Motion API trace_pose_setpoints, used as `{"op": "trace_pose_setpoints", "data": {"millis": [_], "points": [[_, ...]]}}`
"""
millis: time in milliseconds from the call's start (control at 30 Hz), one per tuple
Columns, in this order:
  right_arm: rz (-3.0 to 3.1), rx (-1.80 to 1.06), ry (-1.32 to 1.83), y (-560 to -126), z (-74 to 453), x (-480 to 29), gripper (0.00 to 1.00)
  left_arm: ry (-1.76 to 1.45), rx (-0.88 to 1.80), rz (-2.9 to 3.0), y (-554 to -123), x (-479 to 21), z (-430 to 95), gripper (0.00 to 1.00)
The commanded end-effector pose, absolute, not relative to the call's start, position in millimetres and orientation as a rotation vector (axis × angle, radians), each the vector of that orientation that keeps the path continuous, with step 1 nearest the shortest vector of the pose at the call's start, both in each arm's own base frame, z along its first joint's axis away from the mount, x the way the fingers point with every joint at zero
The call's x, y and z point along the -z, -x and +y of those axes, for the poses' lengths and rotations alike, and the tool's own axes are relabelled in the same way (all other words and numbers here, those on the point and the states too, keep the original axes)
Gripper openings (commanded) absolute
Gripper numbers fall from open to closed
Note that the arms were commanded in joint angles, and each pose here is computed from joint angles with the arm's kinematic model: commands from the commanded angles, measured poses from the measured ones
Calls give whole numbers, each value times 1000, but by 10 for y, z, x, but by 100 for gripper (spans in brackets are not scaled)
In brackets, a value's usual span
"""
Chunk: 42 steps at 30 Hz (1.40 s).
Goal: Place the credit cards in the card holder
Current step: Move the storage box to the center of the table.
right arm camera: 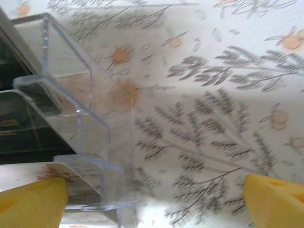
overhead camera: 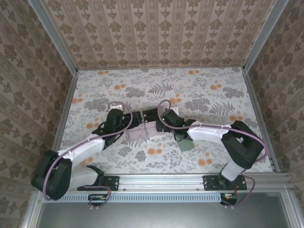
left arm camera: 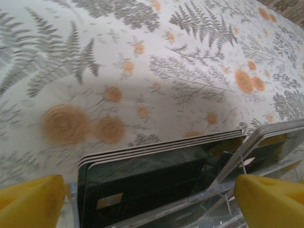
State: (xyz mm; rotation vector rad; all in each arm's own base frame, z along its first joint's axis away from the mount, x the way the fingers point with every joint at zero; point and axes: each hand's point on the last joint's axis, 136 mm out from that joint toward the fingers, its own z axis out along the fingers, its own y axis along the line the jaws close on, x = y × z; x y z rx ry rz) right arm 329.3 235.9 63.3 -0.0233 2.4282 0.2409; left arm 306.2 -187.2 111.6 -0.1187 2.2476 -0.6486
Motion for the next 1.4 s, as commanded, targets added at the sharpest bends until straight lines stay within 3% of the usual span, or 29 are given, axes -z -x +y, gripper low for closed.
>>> {"op": "trace_pose_setpoints", "data": {"millis": [0, 367, 667, 1067, 1367], "points": [[2405, -181, -19, -3484, 2170, -675, 96, 19, 733, 2149, -3269, -1459, -2252, 100], [2380, -14, -228, -3747, 1251, -699, 96, -139, 847, 2135, -3786, -1580, -3289, 100], [2385, -6, -363, -3744, 682, -749, 96, -232, 906, 2135, -3923, -1577, -3912, 100], [2304, -340, -256, -3284, 932, -1509, 96, -177, 857, 2083, -4012, -1801, -3513, 100], [2501, -315, -93, -2657, 1184, -1255, 85, -70, 796, 2049, -3917, -2087, -2922, 100]]}}
